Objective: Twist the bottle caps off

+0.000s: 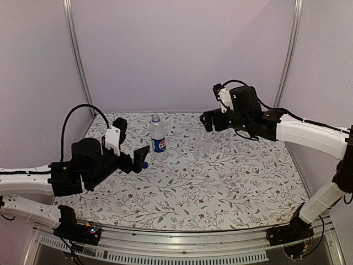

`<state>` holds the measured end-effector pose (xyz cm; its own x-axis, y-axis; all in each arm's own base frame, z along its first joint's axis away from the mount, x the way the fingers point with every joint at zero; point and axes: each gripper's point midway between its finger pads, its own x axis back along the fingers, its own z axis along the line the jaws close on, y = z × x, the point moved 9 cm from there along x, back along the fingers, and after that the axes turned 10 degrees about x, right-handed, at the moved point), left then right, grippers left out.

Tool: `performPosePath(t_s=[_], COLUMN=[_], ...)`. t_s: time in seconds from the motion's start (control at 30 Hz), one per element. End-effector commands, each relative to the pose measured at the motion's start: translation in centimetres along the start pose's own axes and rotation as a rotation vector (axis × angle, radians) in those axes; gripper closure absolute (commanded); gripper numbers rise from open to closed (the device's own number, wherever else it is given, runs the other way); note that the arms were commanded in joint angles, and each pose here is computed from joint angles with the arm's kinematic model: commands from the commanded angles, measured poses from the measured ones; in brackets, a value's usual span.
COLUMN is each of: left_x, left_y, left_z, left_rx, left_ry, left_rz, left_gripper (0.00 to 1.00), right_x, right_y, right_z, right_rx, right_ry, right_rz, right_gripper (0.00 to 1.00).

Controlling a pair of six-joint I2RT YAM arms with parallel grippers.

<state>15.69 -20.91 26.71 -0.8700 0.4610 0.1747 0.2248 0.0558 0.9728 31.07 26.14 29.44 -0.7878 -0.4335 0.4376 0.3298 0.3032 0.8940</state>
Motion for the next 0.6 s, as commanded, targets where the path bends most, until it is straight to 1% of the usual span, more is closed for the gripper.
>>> performPosePath(t_s=[0.0,0.2,0.3,0.4,0.57], left_x=[0.6,1.5,1.7,1.7,1.5], left_y=[2.8,5.8,6.9,7.7,9.5], left_z=[1.6,5.0,6.1,7.1,8.2], left_rx=[0.048,0.102,0.139,0.133,0.106], left_ry=[0.018,0.087,0.089,0.105,0.124], left_rz=[-0.037,-0.101,-0.126,-0.097,-0.094], left_gripper=[0.00,0.00,0.00,0.00,0.00], right_x=[3.0,7.4,9.6,11.0,12.9], right_y=[-0.1,-0.4,-0.5,-0.3,0.2], right_z=[-2.4,-6.9,-8.3,-8.7,-9.2], right_rx=[-0.041,-0.138,-0.162,-0.147,-0.114], right_ry=[-0.036,-0.060,-0.084,-0.102,-0.153], right_rz=[-0.011,-0.070,-0.097,-0.111,-0.128], right_gripper=[0.01,0.01,0.01,0.01,0.01])
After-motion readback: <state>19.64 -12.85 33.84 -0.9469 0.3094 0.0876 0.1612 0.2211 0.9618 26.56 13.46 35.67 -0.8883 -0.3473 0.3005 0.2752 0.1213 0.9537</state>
